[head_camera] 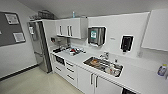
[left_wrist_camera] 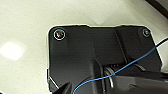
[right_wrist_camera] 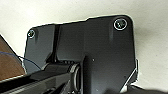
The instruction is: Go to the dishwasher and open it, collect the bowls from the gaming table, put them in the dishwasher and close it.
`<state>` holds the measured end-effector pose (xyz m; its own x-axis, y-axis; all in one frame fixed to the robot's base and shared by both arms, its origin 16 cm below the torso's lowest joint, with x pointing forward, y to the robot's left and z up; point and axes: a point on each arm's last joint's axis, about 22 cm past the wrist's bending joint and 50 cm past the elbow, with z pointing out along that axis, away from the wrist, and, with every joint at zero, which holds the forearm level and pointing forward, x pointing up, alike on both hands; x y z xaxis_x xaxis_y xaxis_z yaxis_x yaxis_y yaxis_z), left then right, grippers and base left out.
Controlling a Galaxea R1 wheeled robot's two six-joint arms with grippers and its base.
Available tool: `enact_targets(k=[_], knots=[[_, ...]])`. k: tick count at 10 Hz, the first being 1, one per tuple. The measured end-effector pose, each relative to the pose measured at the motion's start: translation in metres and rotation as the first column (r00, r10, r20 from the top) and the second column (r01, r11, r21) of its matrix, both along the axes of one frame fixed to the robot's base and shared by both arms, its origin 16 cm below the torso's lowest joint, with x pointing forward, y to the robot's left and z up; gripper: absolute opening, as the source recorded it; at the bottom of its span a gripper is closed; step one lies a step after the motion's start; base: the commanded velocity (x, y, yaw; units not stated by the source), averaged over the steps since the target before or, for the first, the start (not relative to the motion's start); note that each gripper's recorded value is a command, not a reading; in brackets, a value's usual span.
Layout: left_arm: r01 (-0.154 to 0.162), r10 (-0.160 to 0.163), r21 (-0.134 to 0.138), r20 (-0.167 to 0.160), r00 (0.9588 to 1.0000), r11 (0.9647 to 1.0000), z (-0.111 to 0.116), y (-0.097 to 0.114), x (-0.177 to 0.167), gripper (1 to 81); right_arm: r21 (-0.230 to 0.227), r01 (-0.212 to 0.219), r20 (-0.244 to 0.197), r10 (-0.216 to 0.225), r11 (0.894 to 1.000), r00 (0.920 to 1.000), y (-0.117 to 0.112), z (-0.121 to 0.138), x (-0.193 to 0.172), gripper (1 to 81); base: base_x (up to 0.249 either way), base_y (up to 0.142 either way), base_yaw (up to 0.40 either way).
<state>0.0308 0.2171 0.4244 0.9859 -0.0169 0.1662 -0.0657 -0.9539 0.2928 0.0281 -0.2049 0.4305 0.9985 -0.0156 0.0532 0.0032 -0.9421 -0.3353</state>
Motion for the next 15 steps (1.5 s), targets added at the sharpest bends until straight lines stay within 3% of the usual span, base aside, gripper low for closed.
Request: enact_targets(k=[2, 15], knots=[[-0.001, 0.001, -0.003, 0.001, 1.0000, 1.0000, 0.000, -0.001, 0.001, 81.1, 0.036, -0.005, -0.002, 0.005, 0.999, 1.0000, 0.006, 0.006, -0.003, 81.1, 0.000, 0.000, 0.378], [0.000, 0.000, -0.005, 0.001, 1.0000, 1.0000, 0.000, -0.002, 0.001, 81.1, 0.035, -0.003, -0.015, 0.004, 0.999, 0.9999, 0.003, 0.005, -0.015, 81.1, 0.000, 0.000, 0.378]])
